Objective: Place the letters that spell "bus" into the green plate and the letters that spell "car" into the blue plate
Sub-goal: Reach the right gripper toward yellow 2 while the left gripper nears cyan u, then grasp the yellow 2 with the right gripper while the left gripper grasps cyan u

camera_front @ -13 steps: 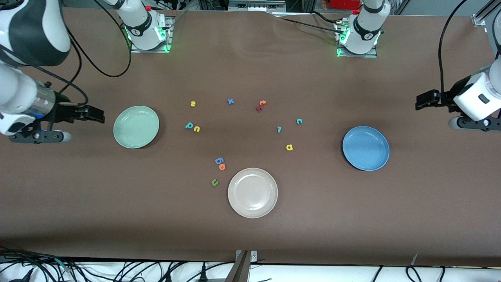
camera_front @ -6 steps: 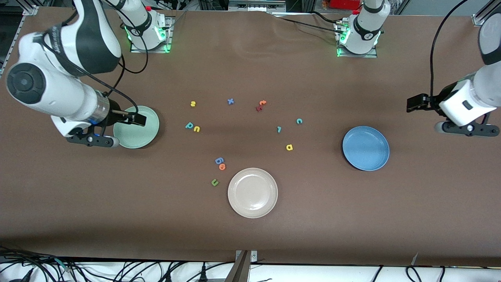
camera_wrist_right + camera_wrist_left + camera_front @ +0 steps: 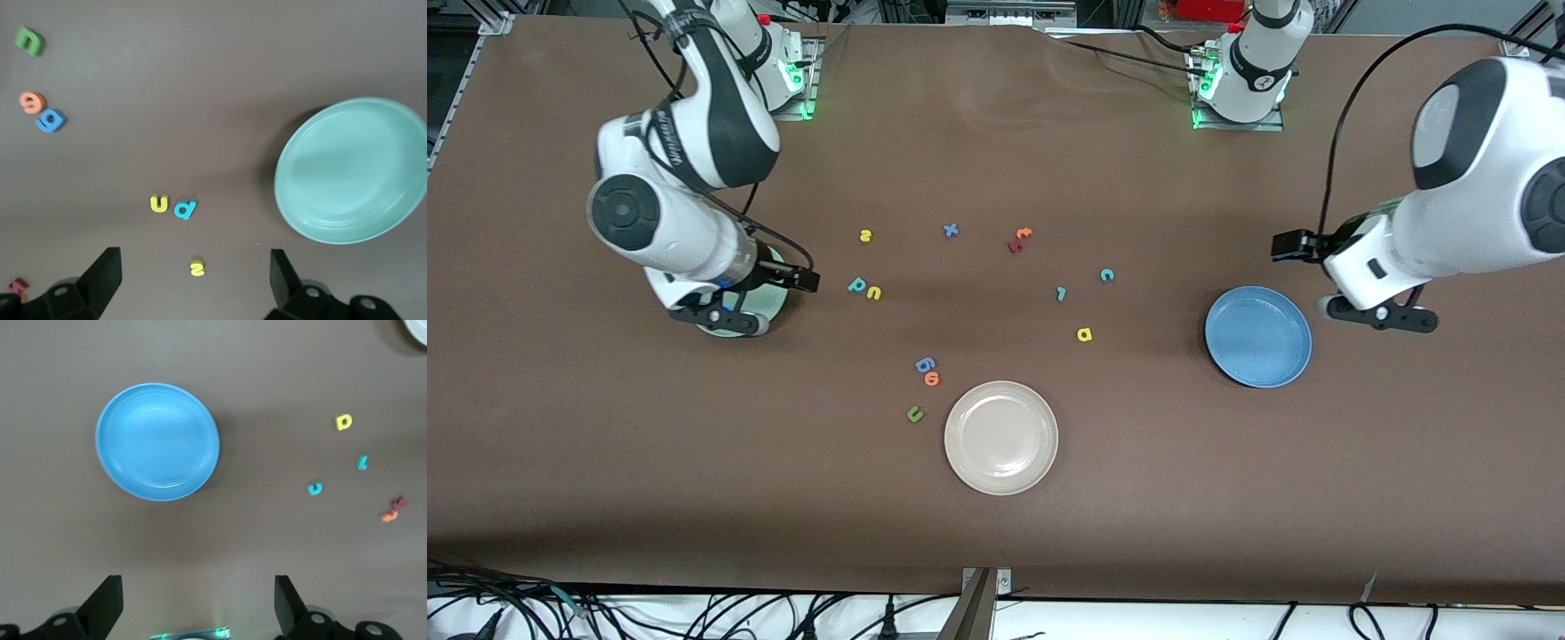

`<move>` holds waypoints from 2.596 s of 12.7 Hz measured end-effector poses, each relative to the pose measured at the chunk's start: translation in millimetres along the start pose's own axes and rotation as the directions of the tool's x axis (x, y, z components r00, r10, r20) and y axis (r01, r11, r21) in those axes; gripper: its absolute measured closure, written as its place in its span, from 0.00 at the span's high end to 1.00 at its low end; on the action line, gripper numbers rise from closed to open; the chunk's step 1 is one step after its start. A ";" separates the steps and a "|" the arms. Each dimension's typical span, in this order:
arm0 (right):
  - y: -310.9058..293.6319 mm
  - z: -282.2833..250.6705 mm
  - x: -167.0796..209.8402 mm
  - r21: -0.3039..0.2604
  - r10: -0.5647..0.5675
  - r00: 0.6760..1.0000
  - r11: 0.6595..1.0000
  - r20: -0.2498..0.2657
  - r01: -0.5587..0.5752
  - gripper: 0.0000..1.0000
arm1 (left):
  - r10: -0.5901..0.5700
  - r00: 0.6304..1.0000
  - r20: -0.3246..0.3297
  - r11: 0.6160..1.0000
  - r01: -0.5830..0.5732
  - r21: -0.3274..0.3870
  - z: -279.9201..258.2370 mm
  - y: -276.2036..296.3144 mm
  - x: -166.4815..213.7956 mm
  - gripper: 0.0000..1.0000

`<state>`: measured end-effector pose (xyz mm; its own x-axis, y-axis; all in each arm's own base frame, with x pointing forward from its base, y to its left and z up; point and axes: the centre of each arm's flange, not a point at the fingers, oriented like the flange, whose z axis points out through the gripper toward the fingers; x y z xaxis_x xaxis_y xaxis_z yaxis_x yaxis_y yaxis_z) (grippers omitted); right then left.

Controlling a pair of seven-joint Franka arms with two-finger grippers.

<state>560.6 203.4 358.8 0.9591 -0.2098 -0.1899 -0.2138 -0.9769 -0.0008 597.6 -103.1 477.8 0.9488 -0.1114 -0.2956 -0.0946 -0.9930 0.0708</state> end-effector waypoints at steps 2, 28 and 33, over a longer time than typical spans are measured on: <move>-12.3 36.8 -26.1 -0.001 0.008 1.000 1.000 -0.001 -0.008 0.99 | -0.025 1.000 -0.010 1.000 0.025 0.001 22.7 27.5 5.1 1.00; -17.3 212.9 -127.2 -0.010 -0.048 0.999 0.999 0.016 0.048 0.63 | -0.250 0.896 -0.368 0.961 0.275 0.017 345.1 203.5 -52.6 0.91; -16.8 213.5 -127.0 0.004 -0.060 0.998 0.998 -0.005 0.060 0.53 | -0.252 0.900 -0.357 0.961 0.276 0.017 351.2 204.3 -50.0 0.74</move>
<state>402.8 255.3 173.3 0.9711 -0.1510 -0.1849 -0.1565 -0.9875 -0.0158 425.0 -314.2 172.5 0.9849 0.1638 0.0560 0.1657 -0.9857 -0.0302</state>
